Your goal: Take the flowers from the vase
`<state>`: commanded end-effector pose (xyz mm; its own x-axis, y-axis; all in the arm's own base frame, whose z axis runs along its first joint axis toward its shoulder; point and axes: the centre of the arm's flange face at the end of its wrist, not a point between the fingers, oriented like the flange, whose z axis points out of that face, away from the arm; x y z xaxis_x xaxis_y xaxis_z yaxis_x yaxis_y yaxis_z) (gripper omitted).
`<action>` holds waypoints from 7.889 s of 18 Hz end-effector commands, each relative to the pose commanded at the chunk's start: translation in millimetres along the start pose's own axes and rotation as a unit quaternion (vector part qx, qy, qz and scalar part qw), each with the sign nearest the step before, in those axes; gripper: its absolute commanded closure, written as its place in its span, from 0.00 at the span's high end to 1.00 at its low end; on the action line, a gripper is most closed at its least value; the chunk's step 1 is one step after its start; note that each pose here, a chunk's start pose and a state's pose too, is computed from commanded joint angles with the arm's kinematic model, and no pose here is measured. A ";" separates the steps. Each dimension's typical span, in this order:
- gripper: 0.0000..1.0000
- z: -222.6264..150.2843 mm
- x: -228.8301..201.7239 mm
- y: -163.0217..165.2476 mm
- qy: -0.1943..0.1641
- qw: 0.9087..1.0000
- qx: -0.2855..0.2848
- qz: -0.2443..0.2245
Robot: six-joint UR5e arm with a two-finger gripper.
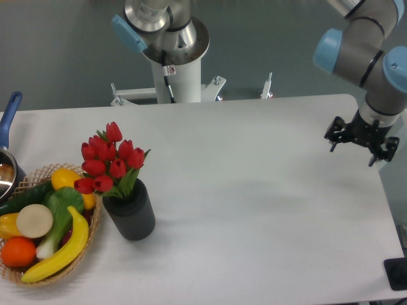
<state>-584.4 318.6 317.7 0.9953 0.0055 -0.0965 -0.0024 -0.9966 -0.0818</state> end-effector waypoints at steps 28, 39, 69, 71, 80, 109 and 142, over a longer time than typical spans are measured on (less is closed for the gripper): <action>1.00 -29.6 282.6 -129.4 0.120 0.879 0.414 0.203; 1.00 1.0 297.3 -143.8 0.197 0.835 0.481 0.181; 0.00 3.2 300.6 -159.1 0.210 0.814 0.508 0.188; 0.00 0.1 299.1 -158.4 0.209 0.814 0.509 0.185; 0.00 -42.1 286.0 -163.5 0.217 0.823 0.508 0.135; 0.00 -153.2 257.5 -147.3 0.249 0.810 0.531 0.003; 0.04 -133.3 116.2 -42.4 -0.043 0.940 0.337 -0.042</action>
<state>-455.8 350.6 442.2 0.9835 0.1168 -0.1384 -0.0136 -0.7143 -0.6998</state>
